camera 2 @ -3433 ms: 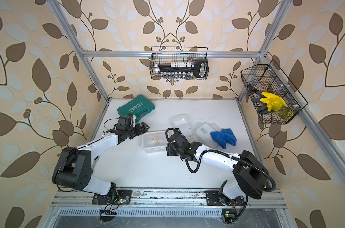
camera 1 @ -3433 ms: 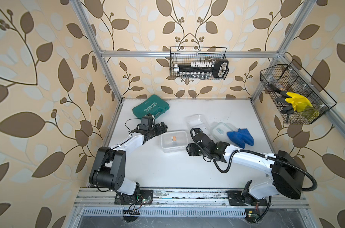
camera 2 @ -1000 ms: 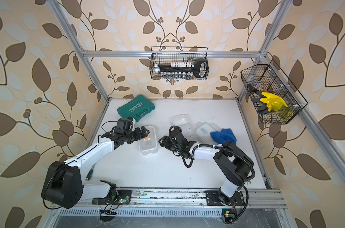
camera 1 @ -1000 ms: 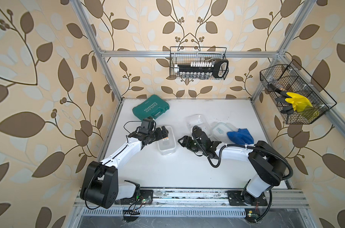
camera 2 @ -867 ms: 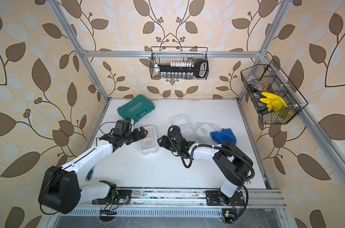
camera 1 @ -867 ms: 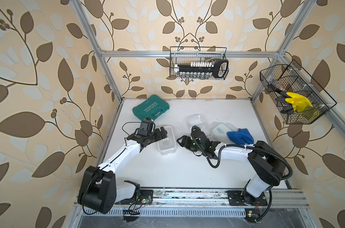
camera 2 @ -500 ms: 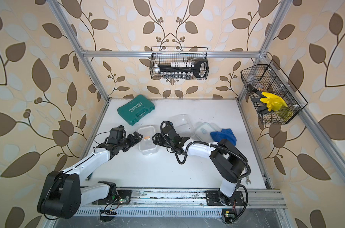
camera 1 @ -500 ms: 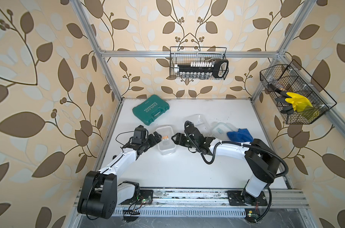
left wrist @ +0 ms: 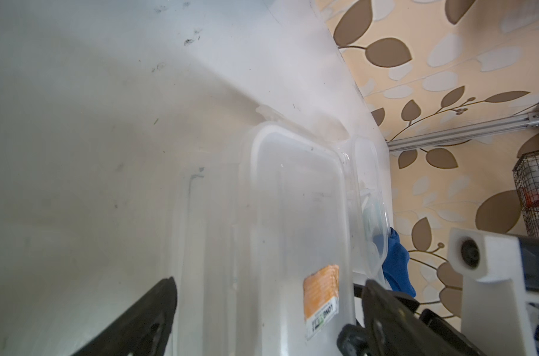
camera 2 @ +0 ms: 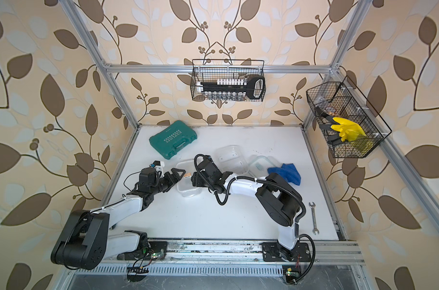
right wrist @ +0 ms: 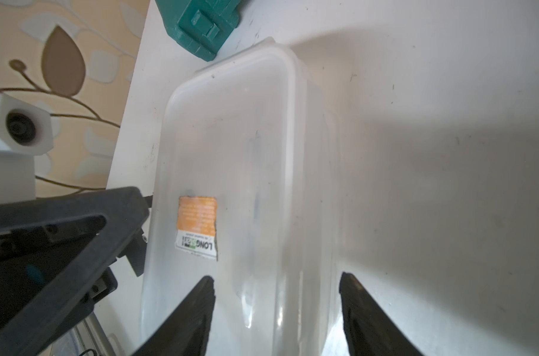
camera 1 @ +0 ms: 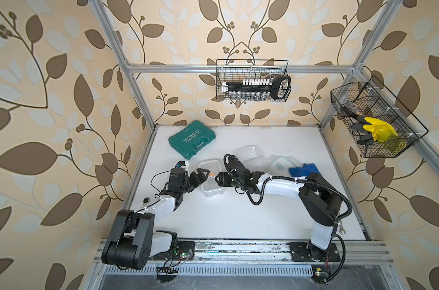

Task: Wipe the insides of the lunch boxes
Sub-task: Open the fastener of the lunch box.

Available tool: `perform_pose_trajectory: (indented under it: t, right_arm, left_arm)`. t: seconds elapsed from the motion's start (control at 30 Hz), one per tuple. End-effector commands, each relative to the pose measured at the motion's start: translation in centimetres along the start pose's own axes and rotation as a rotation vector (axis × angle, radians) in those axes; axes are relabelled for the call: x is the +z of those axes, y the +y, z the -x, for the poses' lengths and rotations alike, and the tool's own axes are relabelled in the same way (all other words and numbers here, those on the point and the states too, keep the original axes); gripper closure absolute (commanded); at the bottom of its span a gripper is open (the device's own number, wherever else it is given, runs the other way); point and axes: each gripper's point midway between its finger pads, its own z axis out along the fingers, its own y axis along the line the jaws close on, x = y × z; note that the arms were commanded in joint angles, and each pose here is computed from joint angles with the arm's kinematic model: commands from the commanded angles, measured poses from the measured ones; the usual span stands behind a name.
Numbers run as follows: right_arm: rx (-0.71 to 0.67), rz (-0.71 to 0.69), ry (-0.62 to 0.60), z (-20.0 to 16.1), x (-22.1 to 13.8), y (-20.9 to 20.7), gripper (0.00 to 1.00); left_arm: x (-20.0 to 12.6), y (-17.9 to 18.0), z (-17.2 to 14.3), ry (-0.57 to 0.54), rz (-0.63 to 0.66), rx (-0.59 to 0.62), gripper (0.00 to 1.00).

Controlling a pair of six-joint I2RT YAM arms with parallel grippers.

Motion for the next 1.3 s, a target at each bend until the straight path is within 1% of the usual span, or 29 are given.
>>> perform_pose_trajectory:
  t: [0.0,0.03,0.07,0.27,0.3,0.4,0.43,0.53,0.7,0.8,0.97,1.1,1.2,1.27]
  right_arm:
    - [-0.034,-0.073,0.013,-1.2,0.4,-1.0,0.36]
    - [-0.036,-0.078,0.012,-1.4,0.4,-1.0,0.36]
    - [-0.037,-0.079,0.014,-1.6,0.5,-1.0,0.36]
    - [-0.044,-0.107,0.044,-2.9,1.0,-1.6,0.39]
    - [-0.045,-0.113,0.048,-3.0,1.0,-1.7,0.39]
    - [-0.050,-0.126,0.059,-3.5,1.0,-2.1,0.39]
    - [-0.050,-0.131,0.061,-3.6,1.0,-2.3,0.39]
    - [-0.053,-0.134,0.071,-4.0,1.2,-2.4,0.39]
    - [-0.055,-0.136,0.083,-4.3,1.6,-2.4,0.40]
    - [-0.075,-0.140,0.091,-4.4,1.6,-2.1,0.40]
    - [-0.129,-0.162,0.097,-4.5,1.5,-1.6,0.41]
    - [-0.178,-0.200,0.115,-4.8,1.6,-1.8,0.42]
    - [-0.205,-0.213,0.131,-4.7,1.7,-1.8,0.42]
    - [-0.233,-0.226,0.147,-4.8,1.8,-1.9,0.42]
  left_arm:
    - [0.0,-0.6,0.6,-0.047,-0.086,-0.026,0.07]
    - [0.1,-0.6,0.6,-0.055,-0.104,-0.067,0.09]
    - [0.2,-0.5,0.5,-0.059,-0.115,-0.080,0.11]
    - [0.6,-1.1,0.7,-0.067,-0.185,-0.123,0.34]
    - [0.6,-1.1,0.8,-0.074,-0.190,-0.126,0.42]
    - [0.3,-0.8,0.9,-0.091,-0.172,-0.132,0.68]
    - [0.2,-0.8,0.9,-0.091,-0.162,-0.125,0.75]
    - [-0.5,-1.0,1.1,-0.100,-0.136,-0.095,0.89]
    - [-1.4,-0.9,1.3,-0.102,-0.064,-0.038,1.00]
    - [-1.4,-0.6,1.1,-0.079,-0.029,-0.015,1.00]
    - [-0.6,0.5,0.1,-0.031,-0.007,-0.026,1.00]
    - [-0.1,2.1,-0.5,0.021,0.080,-0.010,1.00]
    - [-0.5,3.8,-1.0,0.051,0.187,-0.001,1.00]
    - [-0.7,4.4,-1.3,0.078,0.233,0.014,1.00]
